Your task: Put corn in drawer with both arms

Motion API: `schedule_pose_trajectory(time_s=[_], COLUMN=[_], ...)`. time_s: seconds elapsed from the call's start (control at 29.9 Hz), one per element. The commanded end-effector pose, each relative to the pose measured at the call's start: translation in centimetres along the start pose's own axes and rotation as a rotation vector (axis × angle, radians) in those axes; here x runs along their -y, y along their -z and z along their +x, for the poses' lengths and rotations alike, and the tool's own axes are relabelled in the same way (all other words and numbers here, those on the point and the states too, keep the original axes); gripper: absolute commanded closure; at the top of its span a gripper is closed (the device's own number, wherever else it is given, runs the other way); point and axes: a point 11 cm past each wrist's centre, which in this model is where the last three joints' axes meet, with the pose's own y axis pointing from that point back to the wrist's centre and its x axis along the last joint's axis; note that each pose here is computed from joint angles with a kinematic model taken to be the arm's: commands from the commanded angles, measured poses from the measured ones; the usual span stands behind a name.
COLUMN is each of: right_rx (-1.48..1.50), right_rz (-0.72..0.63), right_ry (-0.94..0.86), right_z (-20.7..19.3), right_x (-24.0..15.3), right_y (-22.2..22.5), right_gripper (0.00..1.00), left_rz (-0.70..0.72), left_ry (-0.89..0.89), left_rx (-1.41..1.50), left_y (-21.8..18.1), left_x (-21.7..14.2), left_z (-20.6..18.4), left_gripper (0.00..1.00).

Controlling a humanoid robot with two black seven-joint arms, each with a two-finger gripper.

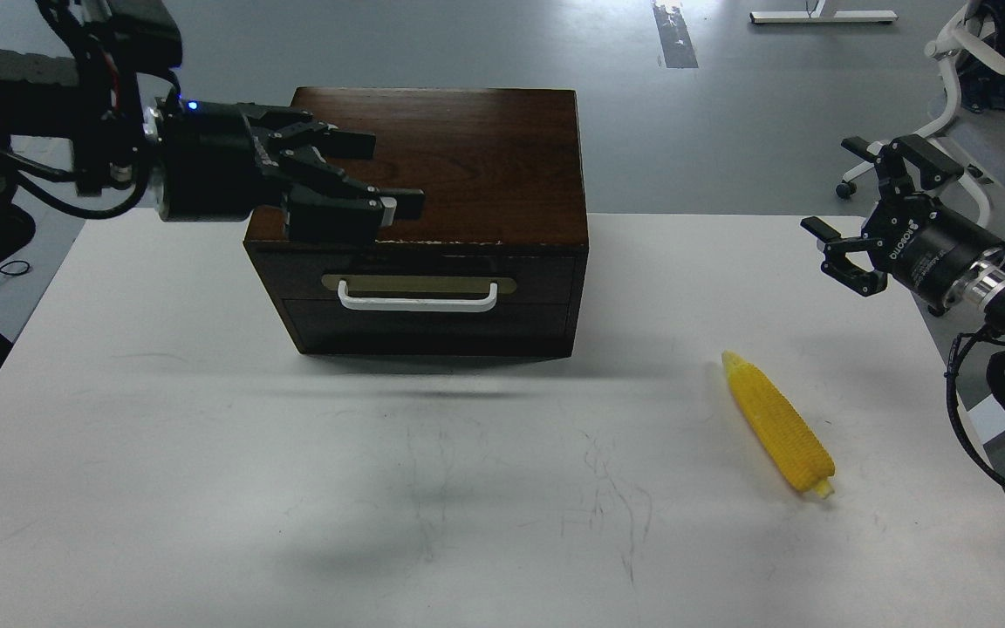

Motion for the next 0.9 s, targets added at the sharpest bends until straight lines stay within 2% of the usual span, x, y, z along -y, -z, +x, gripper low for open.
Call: schedule_pose_trajectory(time_s=[0.0, 0.1, 0.27, 0.37, 0.6, 0.87], right_rx=[-0.001, -0.002, 0.000, -0.001, 0.000, 0.001], right_rz=[0.000, 0.002, -0.001, -0.001, -0.001, -0.001], right_ry=[0.000, 0.000, -0.001, -0.002, -0.001, 0.002], right_z=[0.0, 0.0, 0.0, 0.1, 0.0, -0.1], right_x=[0.0, 0.0, 0.0, -0.1, 0.0, 0.1], right_y=[0.0, 0.1, -0.1, 0.0, -0.1, -0.1], right_gripper=[0.01, 0.01, 0.01, 0.01, 0.01, 0.01], left_rz=[0.000, -0.002, 0.026, 0.028, 0.047, 0.021], left_ry=[0.132, 0.203, 0.380, 0.424, 0.436, 0.424], left_rx=[0.115, 0.204, 0.333, 0.352, 0.343, 0.363], left_y=[-0.7, -1.2, -0.5, -0.4, 0.4, -0.2], left_x=[1.9, 3.0, 4.1, 4.1, 4.0, 6.1], left_z=[-1.6, -2.0, -6.0, -7.3, -7.7, -6.9], left_gripper=[0.02, 0.02, 0.02, 0.02, 0.02, 0.02])
